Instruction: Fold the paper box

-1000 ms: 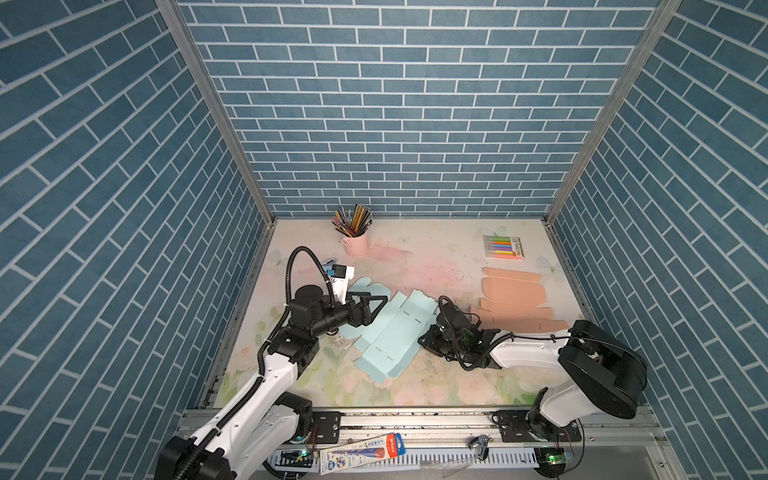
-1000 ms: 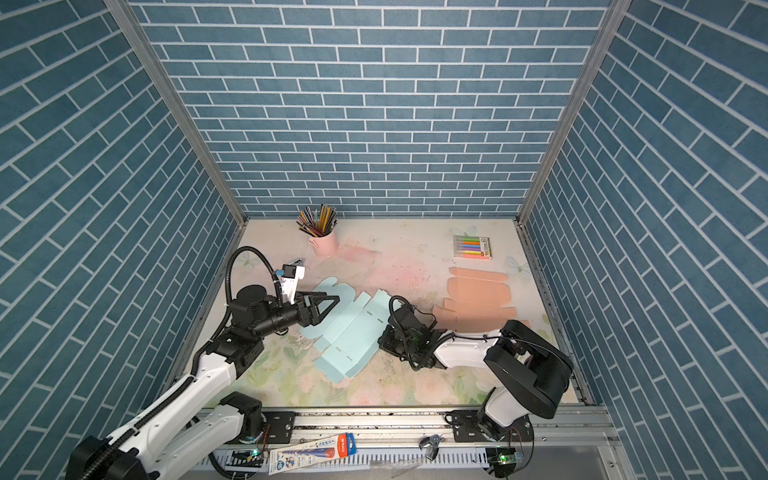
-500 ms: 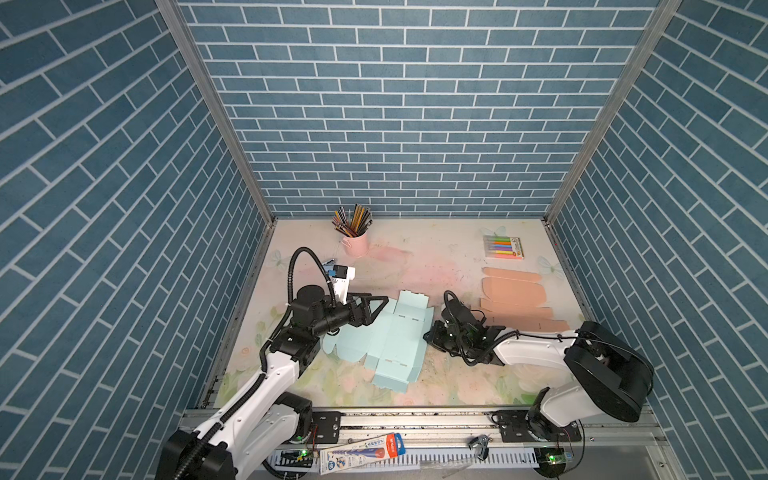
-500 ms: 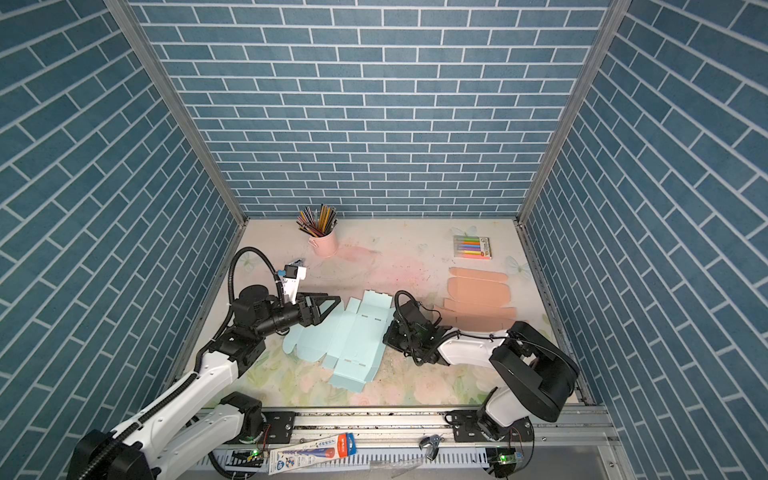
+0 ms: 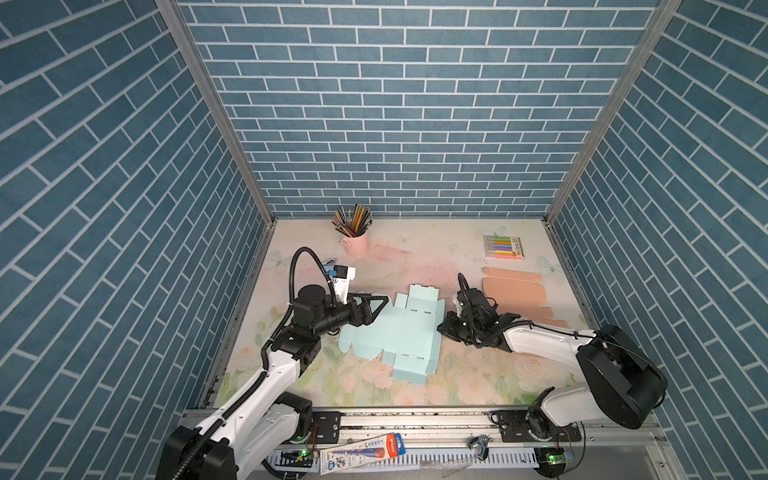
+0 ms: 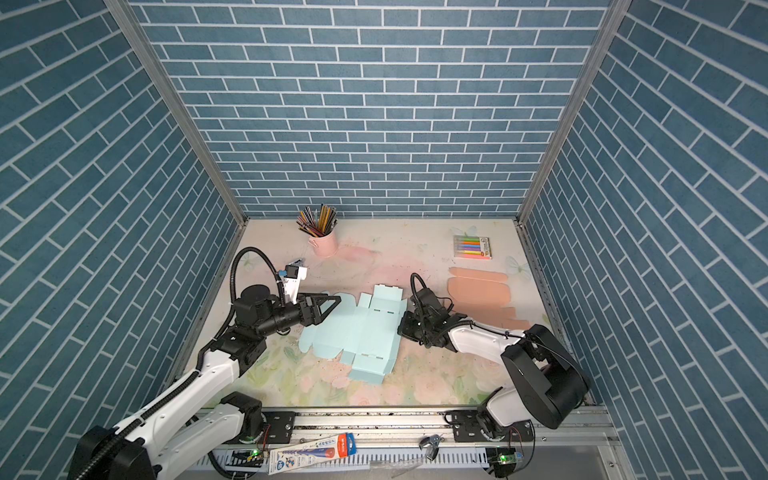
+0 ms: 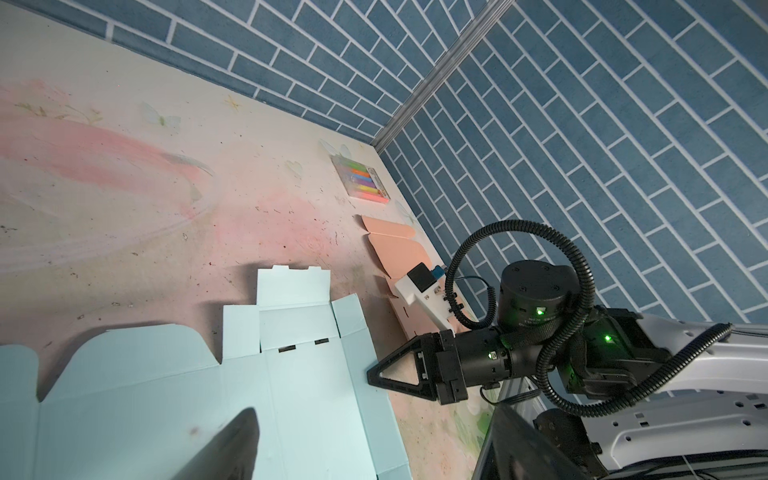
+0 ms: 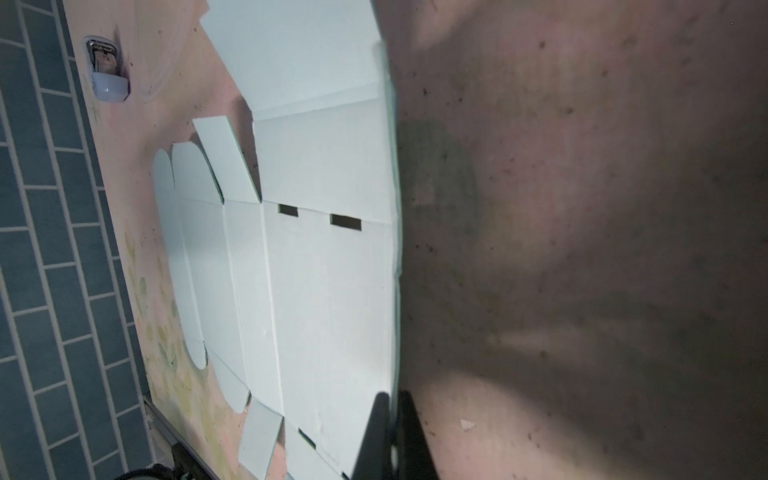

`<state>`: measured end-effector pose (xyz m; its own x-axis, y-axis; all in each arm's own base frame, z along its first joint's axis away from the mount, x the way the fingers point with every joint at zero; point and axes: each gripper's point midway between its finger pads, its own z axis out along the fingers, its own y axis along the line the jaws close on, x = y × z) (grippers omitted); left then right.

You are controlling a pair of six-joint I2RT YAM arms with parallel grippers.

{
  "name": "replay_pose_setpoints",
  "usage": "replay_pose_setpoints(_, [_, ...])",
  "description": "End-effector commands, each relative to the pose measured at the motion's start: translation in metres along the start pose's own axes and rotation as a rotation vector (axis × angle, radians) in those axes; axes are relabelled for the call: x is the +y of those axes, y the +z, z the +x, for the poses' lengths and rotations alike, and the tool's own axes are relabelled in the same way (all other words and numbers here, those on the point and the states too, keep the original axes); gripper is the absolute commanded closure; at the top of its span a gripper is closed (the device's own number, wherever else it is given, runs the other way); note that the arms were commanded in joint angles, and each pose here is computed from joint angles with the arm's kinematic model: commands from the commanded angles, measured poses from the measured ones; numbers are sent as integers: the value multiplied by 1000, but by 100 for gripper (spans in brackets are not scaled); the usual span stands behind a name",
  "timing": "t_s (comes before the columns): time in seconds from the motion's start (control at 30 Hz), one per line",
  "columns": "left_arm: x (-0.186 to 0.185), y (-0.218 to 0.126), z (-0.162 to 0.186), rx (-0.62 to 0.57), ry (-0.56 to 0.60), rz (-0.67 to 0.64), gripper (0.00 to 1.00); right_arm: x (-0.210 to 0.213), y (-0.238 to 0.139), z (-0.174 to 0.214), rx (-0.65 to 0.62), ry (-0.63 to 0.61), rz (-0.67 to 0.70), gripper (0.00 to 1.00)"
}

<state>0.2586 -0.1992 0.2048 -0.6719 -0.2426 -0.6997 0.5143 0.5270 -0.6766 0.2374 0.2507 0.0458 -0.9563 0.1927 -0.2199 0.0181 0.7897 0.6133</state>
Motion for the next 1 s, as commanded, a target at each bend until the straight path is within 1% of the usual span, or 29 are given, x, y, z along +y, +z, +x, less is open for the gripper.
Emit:
replay_pose_setpoints(0.0, [-1, 0, 3, -8, -1, 10, 12, -5, -4, -3, 44, -73, 4, 97])
replay_pose_setpoints(0.23, [1, -2, 2, -5, 15, -10, 12, -10, 7, -14, 107, -108, 14, 98])
replay_pose_setpoints(0.43, [1, -1, 1, -10, 19, -12, 12, -7, 12, -20, 101, -106, 14, 93])
replay_pose_setpoints(0.53, [2, 0, 2, -8, 8, -4, 12, -7, 11, -19, 91, -92, 6, 86])
replay_pose_setpoints(0.67, [4, 2, 2, -6, 3, -10, 12, -5, 5, -19, 65, -59, -14, 72])
replay_pose_setpoints(0.73, [4, 2, 2, -7, 2, -10, 12, -4, 1, -15, 52, -41, -32, 66])
replay_pose_setpoints(0.8, [5, 4, 2, -6, -3, -9, 12, -2, -4, -10, 39, -26, -48, 64])
replay_pose_setpoints(0.97, [2, 7, 0, -8, -6, 5, 12, 1, -8, 8, 20, 11, -76, 63])
